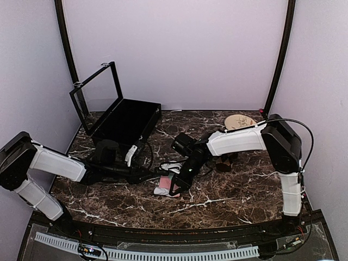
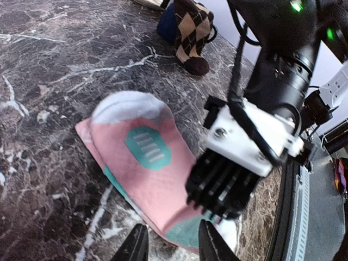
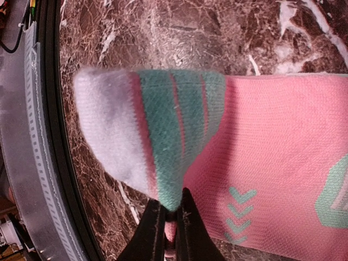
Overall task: Roll the socks
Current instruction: Roll the sock at the center of the board.
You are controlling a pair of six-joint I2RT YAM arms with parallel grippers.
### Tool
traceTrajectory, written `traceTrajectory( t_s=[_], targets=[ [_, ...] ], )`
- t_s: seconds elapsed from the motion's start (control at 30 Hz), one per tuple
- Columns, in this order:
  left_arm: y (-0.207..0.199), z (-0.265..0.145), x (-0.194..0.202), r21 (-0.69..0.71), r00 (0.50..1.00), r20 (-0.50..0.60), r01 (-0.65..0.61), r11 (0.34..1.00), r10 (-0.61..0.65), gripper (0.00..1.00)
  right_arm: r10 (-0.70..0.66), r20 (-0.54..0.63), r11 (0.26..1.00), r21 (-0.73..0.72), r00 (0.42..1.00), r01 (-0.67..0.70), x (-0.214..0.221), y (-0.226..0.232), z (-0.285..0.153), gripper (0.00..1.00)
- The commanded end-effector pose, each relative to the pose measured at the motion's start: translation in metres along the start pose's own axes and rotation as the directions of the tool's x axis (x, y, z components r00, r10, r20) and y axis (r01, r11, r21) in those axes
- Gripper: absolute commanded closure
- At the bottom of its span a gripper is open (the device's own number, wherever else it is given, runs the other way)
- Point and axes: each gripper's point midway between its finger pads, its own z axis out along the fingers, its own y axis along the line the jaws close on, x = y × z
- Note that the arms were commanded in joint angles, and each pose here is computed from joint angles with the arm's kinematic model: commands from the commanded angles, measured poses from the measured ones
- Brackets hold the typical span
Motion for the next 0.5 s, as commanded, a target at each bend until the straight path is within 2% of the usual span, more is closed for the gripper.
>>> traceTrajectory(
  t_s=[0.0,0.2,0.33,0.47],
  targets=[
    [-0.017,-0.013,0.002,0.023,0.996,0.065,-0.059,0.998,0.057,0.64,0.003,0.025,1.0,-0.02,1.0,-0.003,-0.01,-0.003,-0.001,0.93],
    [-0.027,-0.029,0.012,0.042,0.992,0.103,-0.076,0.996,0.071,0.55,0.009,0.019,1.0,-0.028,1.0,-0.009,-0.008,-0.004,0.0,0.94],
    [-0.039,-0.023,0.019,0.085,0.992,0.068,-0.108,0.99,0.103,0.49,0.011,0.017,0.999,-0.032,1.0,-0.01,-0.009,-0.004,0.001,0.93],
    [-0.051,-0.009,0.028,0.117,0.988,0.007,-0.155,0.981,0.155,0.48,0.014,0.014,0.999,-0.034,1.0,-0.013,-0.009,-0.004,0.001,0.94]
  ],
)
